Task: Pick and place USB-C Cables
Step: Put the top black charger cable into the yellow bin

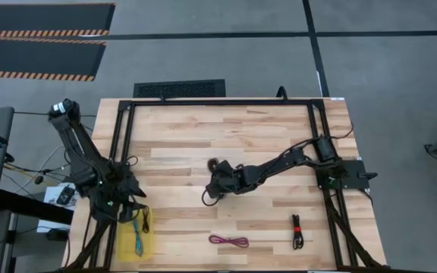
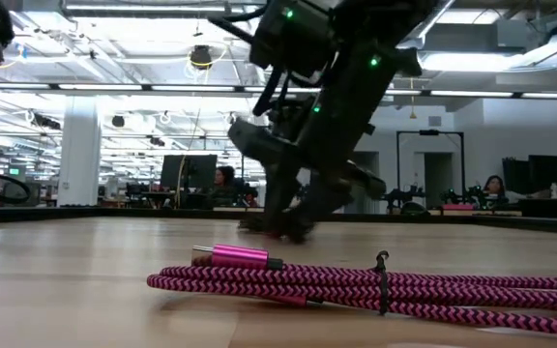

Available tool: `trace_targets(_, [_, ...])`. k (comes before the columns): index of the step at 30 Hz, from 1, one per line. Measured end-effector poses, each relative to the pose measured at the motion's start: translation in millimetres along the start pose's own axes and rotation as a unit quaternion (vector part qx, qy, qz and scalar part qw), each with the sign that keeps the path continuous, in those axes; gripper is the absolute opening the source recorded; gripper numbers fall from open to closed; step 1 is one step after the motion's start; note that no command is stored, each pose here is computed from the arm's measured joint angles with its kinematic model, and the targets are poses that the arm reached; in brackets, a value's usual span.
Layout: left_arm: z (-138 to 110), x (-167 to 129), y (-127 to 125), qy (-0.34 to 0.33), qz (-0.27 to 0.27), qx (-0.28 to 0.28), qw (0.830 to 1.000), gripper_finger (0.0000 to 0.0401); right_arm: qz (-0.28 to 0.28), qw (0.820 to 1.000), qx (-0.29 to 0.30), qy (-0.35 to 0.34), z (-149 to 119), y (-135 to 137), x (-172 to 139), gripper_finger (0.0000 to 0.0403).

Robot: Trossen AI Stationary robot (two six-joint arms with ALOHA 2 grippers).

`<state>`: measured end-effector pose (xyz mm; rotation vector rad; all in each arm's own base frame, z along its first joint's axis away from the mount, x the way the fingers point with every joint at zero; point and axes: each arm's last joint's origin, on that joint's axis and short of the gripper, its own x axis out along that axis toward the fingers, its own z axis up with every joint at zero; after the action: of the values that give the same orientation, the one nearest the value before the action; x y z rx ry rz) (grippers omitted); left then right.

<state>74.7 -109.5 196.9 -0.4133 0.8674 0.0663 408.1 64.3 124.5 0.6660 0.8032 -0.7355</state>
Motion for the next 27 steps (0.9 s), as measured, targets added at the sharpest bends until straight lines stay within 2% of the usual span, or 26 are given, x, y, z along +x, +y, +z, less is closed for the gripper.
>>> trace_targets(3, [-5, 6, -6, 0.044, -0.005, 0.013, 0.999, 0.0194, -0.009, 1.0, -0.002, 0.003, -2, -1, 10, 0.0175])
trace_targets(6, [-11, 12, -9, 0.094, -0.002, 0.021, 0.995, 0.0194, -0.014, 1.0, -0.005, 0.009, -1, -3, 11, 0.0126])
trace_targets(10, [-16, 16, -10, 0.15, 0.006, 0.023, 0.988, 0.0194, -0.006, 1.0, -0.022, 0.006, 1, -1, 4, 0.0055])
trace_targets(12, [-17, 15, -10, 0.16, 0.005, 0.018, 0.987, 0.0194, -0.005, 1.0, -0.026, -0.005, 0, 1, 1, 0.0034])
trace_targets(17, [-7, 4, -16, 0.146, 0.003, 0.016, 0.989, 0.0194, 0.015, 0.999, -0.027, -0.017, 3, 4, 0, 0.0035])
trace_targets(23, [11, -7, -24, 0.011, 0.019, 0.059, 0.998, 0.0194, 0.021, 0.999, -0.029, -0.019, 4, 5, 1, 0.006])
trace_targets(27, [8, 1, -20, -0.013, 0.051, 0.091, 0.994, 0.0194, 0.029, 0.999, -0.04, -0.019, 4, 7, 0, 0.0056])
